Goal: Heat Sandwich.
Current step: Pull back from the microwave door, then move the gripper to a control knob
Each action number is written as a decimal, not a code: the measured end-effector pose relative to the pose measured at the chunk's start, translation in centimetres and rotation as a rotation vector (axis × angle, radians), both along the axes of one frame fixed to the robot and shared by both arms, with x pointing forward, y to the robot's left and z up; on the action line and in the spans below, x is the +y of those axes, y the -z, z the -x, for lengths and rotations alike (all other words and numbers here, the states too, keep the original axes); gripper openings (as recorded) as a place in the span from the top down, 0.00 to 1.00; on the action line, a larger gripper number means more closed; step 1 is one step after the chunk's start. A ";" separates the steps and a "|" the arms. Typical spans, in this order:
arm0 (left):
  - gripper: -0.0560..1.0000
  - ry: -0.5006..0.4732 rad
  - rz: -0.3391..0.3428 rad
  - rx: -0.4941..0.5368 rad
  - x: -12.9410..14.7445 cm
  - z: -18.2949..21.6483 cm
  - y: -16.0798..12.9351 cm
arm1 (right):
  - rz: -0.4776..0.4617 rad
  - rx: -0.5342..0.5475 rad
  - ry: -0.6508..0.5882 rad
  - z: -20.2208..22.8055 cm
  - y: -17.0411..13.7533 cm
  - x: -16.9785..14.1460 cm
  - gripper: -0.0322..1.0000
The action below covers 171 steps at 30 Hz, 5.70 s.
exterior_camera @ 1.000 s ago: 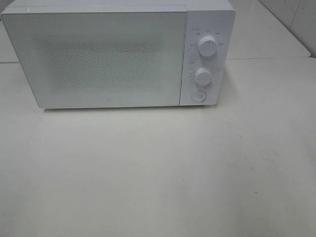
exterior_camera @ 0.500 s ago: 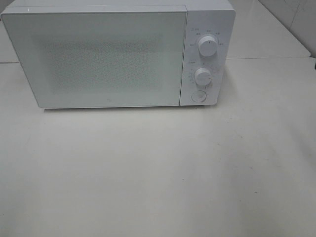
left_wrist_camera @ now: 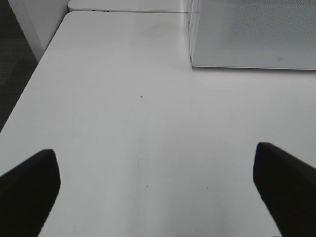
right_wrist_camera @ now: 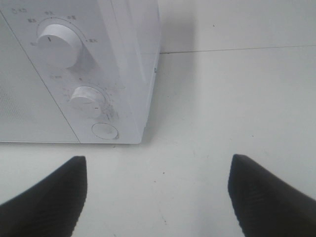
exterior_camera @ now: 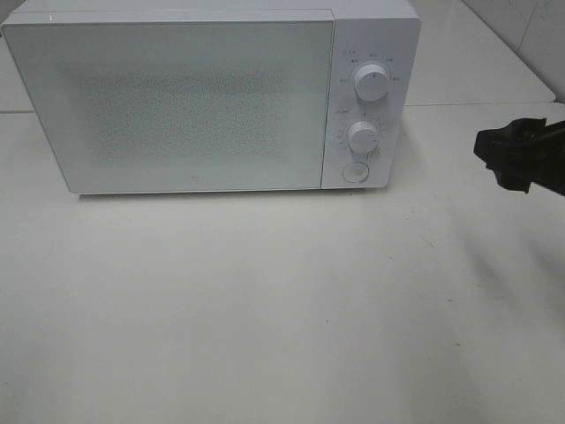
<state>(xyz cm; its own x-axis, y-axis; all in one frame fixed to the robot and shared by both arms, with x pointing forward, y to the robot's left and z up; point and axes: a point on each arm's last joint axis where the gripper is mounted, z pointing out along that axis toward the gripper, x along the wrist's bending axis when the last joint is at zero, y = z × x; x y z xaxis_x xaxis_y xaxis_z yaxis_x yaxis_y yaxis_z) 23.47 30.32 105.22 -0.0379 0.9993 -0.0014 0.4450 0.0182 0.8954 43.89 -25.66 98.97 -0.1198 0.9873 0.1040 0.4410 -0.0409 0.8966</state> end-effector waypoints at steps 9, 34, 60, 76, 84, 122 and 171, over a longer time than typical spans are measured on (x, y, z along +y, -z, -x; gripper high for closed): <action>0.01 0.000 0.000 0.000 0.0 0.0 0.0 | 0.086 -0.096 -0.015 -0.1 2.1 2.4 0.23; 0.01 0.000 0.000 0.000 0.0 0.0 0.0 | 0.101 -0.248 0.127 -1.2 5.2 8.6 0.23; 0.01 0.000 0.000 0.000 0.0 0.0 0.0 | 0.111 -0.207 0.099 -6.1 8.5 12.8 0.11; 0.01 0.000 0.000 -0.001 0.0 0.0 0.0 | 0.092 -0.237 0.164 -10.8 9.3 13.2 0.14; 0.01 0.000 0.000 -0.001 0.0 0.0 0.0 | 0.100 -0.221 0.152 -12.1 10.5 13.6 0.16; 0.01 0.000 0.000 -0.002 0.0 0.0 0.0 | 0.111 -0.275 0.133 -12.1 9.8 13.3 0.23; 0.01 0.000 0.000 -0.002 0.0 0.0 0.0 | 0.093 -0.242 0.141 -12.1 10.5 13.0 0.54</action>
<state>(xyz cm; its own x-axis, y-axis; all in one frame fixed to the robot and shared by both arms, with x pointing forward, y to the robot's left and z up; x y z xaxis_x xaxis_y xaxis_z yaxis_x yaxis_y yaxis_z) 23.44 30.32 105.22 -0.0379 0.9993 -0.0015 0.4432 0.0181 0.8963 56.02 -12.61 88.50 0.0092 1.0000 -0.0024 0.2102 0.0004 0.9777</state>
